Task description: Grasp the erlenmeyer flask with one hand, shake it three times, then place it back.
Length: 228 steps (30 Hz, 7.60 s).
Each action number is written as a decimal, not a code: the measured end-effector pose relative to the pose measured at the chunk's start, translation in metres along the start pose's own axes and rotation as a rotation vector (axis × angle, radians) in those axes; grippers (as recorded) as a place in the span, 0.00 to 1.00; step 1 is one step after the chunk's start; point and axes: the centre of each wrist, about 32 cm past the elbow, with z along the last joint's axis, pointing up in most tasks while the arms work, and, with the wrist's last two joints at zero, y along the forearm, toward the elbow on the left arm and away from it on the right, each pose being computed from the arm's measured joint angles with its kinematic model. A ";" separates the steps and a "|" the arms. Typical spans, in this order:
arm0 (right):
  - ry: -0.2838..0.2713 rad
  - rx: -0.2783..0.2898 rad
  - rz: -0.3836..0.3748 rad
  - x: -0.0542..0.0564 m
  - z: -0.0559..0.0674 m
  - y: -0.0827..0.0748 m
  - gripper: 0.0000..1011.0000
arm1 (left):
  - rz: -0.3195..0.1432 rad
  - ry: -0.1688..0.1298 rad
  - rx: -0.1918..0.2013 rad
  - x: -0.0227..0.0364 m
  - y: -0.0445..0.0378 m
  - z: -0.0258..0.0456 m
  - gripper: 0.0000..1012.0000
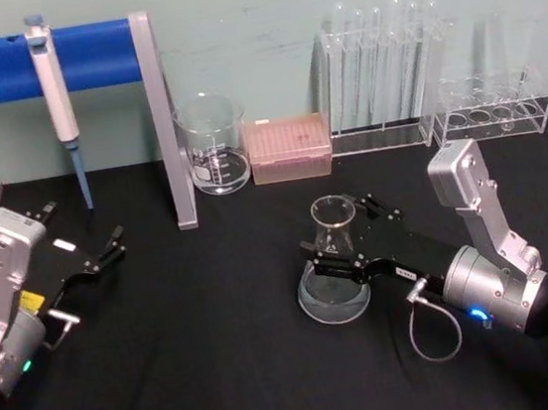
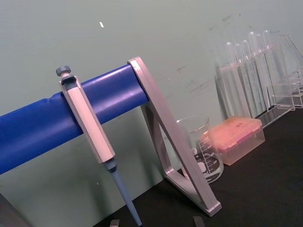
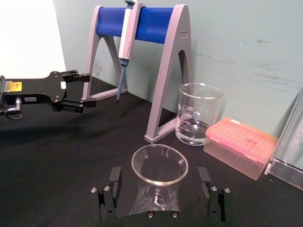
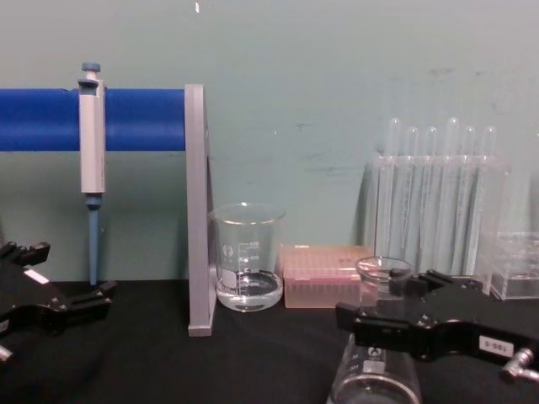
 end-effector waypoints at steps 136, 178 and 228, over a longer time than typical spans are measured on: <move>-0.015 0.096 0.029 -0.021 0.070 0.002 0.45 | 0.000 0.000 0.000 0.0000 0.0000 0.0000 0.99; -0.023 0.086 -0.174 -0.022 0.066 0.001 0.45 | 0.000 0.000 0.000 0.0000 0.0000 0.0000 0.99; -0.019 0.078 -0.270 -0.033 0.065 0.009 0.45 | 0.000 0.000 0.000 0.0000 0.0000 0.0000 0.99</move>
